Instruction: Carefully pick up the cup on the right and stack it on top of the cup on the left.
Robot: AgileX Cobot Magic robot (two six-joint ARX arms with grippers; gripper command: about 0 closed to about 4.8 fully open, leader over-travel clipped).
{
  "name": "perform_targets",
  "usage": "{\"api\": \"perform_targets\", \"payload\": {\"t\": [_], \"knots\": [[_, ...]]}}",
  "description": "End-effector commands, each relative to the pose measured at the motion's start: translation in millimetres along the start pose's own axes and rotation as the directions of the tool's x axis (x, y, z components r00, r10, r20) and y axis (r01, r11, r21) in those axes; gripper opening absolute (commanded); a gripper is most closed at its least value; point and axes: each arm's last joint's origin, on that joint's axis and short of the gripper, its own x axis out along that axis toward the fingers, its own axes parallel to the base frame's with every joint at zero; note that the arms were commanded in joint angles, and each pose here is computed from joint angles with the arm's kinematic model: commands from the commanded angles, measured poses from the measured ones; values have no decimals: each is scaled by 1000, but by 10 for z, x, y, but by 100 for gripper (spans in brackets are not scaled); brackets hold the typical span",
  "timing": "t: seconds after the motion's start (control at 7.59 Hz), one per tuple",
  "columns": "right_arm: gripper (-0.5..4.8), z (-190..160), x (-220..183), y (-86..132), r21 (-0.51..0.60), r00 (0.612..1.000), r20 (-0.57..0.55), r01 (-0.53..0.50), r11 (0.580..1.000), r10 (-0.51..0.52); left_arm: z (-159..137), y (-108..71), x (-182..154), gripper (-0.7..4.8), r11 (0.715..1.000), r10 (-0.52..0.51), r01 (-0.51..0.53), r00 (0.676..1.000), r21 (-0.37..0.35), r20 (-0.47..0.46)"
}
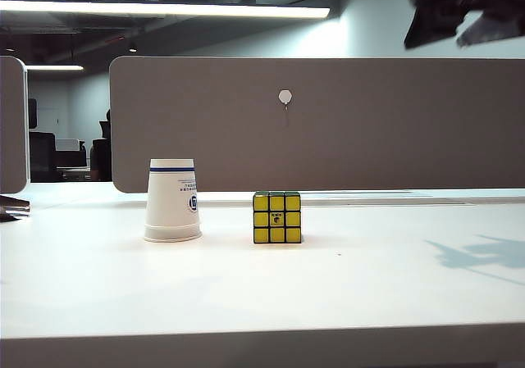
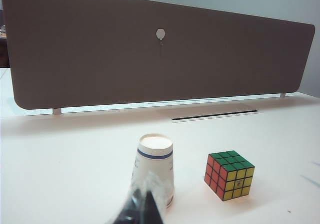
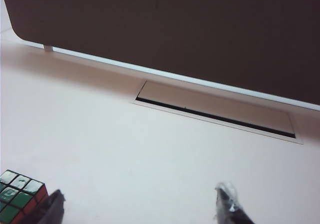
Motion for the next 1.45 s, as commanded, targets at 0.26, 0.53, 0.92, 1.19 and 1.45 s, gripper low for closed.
{"api": "perform_targets", "payload": {"t": [0.26, 0.53, 0.92, 1.19, 1.45], "knots": [[385, -127, -938, -9, 6, 1000, 31, 4, 1000, -5, -31, 15, -1, -6, 998, 49, -50, 998, -31, -35], [386, -352, -1611, -26, 24, 990, 91, 102, 995, -104, -58, 18, -3, -6, 998, 56, -58, 996, -32, -64], [386, -422, -1768, -37, 72, 979, 128, 152, 986, -160, -65, 19, -3, -6, 998, 56, -58, 996, -33, -71], [385, -584, -1743, -47, 252, 964, 79, 226, 941, -252, -64, 23, -4, -6, 997, 72, -75, 995, -32, -69], [385, -722, -1644, -30, 270, 967, 44, 230, 935, -251, -64, 23, -4, -6, 997, 72, -75, 995, -32, -69]]}}
